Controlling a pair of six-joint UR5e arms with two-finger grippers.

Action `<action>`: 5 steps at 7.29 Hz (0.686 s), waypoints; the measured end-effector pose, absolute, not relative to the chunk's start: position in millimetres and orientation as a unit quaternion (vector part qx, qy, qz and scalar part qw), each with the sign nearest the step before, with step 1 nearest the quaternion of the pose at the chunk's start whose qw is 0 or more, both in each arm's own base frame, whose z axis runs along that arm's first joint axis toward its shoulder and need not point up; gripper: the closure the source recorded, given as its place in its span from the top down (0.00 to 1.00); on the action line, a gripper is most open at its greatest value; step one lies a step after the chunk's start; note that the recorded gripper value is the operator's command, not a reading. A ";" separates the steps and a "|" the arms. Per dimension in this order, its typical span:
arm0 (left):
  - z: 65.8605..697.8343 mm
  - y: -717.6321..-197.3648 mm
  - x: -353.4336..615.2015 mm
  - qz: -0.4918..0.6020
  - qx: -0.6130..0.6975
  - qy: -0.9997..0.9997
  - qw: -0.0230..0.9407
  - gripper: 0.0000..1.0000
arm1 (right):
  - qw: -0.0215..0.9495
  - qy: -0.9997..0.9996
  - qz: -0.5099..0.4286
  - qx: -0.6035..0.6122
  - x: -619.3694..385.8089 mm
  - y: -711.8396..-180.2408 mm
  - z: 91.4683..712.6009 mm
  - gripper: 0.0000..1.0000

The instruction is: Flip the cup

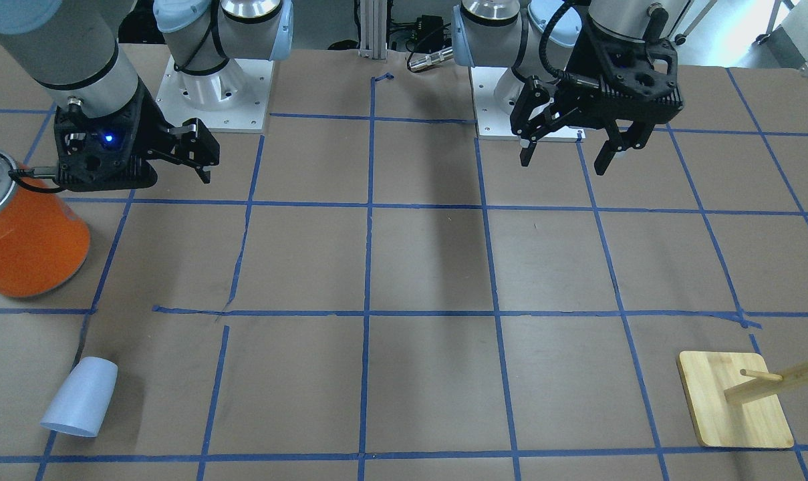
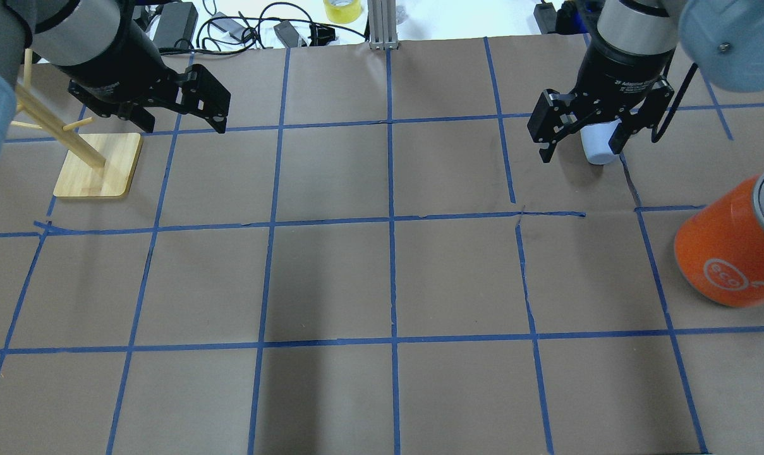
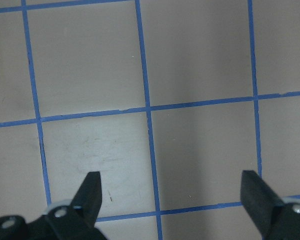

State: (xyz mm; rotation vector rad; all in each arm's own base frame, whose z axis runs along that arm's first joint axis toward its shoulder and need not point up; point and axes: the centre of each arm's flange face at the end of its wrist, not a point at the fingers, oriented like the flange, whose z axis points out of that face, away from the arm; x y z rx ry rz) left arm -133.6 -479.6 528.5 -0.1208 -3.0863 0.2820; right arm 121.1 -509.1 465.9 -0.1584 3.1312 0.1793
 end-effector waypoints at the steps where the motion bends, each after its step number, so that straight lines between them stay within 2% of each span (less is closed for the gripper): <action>1: 528.4 -479.6 -133.6 0.091 -0.039 -0.995 0.020 1.00 | 0.000 0.997 0.056 -0.050 121.1 -509.7 465.4 1.00; 5: 528.4 -479.6 -133.6 0.091 -0.039 -0.995 0.020 1.00 | 0.000 0.997 0.051 -0.049 118.8 -516.7 459.4 1.00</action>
